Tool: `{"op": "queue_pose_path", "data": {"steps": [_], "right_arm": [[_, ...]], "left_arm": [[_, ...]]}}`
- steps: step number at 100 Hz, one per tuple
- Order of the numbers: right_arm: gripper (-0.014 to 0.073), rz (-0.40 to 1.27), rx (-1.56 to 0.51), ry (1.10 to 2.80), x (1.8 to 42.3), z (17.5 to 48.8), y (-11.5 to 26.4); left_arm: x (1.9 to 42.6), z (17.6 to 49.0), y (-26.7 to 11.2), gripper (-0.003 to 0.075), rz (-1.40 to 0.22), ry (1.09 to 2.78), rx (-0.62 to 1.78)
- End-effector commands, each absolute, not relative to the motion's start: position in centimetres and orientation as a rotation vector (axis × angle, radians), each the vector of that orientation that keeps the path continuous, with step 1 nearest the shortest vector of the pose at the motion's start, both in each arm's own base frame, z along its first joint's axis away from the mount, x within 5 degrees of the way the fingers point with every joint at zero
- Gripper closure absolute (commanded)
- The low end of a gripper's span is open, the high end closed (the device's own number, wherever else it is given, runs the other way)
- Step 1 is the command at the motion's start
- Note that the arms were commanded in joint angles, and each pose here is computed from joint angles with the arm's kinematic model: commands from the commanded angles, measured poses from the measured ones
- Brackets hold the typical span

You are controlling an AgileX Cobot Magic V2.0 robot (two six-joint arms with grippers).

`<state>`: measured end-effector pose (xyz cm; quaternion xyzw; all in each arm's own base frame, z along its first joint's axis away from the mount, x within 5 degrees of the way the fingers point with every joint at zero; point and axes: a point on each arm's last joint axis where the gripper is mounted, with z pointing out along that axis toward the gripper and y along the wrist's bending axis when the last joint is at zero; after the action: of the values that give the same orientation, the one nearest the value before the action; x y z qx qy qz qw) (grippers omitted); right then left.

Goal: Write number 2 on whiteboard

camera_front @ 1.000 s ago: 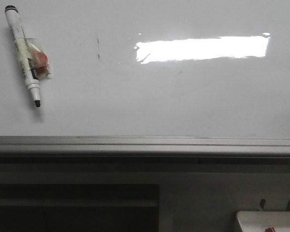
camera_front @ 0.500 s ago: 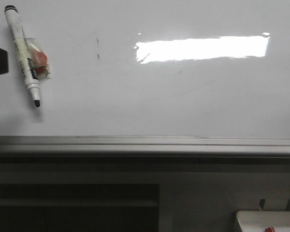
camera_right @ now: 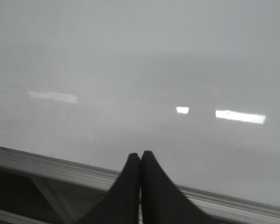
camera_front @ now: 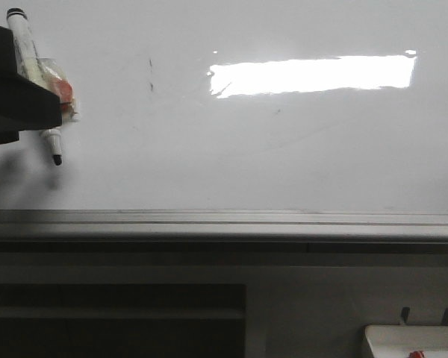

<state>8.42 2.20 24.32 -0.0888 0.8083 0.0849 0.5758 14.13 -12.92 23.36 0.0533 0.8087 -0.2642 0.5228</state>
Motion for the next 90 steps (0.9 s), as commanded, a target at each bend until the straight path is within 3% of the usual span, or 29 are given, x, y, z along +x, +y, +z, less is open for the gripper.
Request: {"op": "queue_pose_path", "data": {"steps": [1,45,78,90], "right_arm": [[0.0666,0.194,-0.199,1.802,8.8,26.0,2.2],[0.0666,0.195,-0.196,1.798,8.8,26.0,2.2],[0.0666,0.195,-0.197,1.800,8.8,26.0,2.2],[0.0666,0.199,-0.198,1.807,8.8,25.9,2.2]], "left_arm": [[14.8,24.7,-13.1,0.0426,-0.627,1.855,0.067],[16.0,23.2,-14.7,0.0433,-0.571,1.930,0.069],[16.2,23.5,-14.6,0.0740,-0.545,1.887,0.068],[16.0,23.5,-15.0,0.0741,-0.549,1.879,0.169]]}}
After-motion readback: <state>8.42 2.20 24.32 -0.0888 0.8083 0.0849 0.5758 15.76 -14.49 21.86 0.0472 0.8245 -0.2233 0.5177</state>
